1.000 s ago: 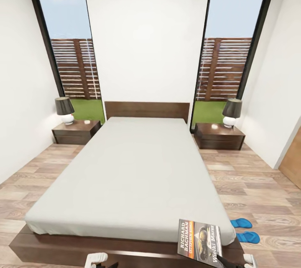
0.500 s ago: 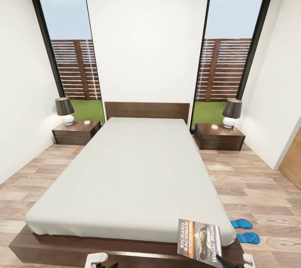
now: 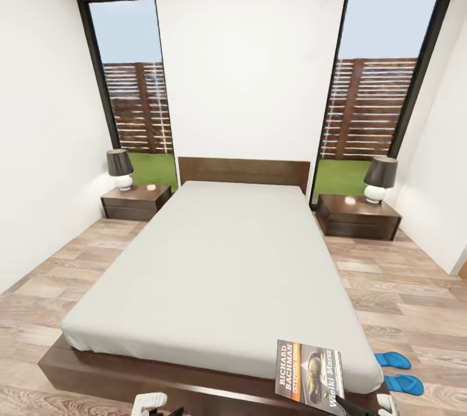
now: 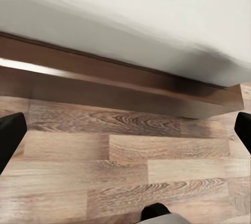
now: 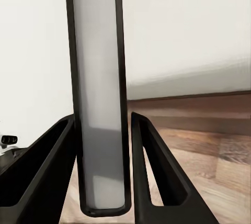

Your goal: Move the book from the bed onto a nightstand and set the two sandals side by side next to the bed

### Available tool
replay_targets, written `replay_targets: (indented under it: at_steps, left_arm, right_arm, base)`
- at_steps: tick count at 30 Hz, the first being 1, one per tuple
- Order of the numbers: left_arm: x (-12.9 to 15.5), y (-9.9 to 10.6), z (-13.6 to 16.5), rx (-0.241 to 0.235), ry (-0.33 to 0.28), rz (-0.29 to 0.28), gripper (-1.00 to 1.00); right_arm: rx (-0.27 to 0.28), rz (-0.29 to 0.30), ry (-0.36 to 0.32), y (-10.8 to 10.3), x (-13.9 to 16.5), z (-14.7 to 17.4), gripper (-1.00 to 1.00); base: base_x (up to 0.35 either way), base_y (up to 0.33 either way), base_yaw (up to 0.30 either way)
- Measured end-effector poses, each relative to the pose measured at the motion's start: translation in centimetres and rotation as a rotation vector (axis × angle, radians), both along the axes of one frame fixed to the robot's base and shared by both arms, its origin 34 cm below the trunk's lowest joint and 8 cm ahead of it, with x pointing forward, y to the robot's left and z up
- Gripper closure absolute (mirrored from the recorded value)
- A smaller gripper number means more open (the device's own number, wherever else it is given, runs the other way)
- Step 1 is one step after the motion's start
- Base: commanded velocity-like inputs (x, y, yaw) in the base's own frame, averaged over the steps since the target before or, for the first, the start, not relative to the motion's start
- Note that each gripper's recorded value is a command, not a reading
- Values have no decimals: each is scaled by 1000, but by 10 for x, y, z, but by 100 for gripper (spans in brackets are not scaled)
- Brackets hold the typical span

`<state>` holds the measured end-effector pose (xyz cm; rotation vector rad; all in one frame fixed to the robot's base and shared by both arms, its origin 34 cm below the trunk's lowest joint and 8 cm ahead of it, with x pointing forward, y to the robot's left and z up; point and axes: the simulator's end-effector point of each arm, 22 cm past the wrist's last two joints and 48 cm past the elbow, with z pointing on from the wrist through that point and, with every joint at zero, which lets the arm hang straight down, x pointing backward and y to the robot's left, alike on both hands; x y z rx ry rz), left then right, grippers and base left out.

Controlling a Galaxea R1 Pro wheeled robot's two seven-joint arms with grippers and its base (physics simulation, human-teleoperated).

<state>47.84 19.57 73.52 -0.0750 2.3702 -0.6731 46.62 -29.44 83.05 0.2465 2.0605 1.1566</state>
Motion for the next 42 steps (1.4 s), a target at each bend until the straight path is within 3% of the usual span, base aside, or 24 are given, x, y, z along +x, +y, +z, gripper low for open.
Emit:
replay_targets:
  at_steps: [42]
  left_arm:
    - [0,0,0,0,0,0,-100]
  right_arm:
    - [-17,-11,14,0,1,-6,100]
  base:
    - [0,0,202]
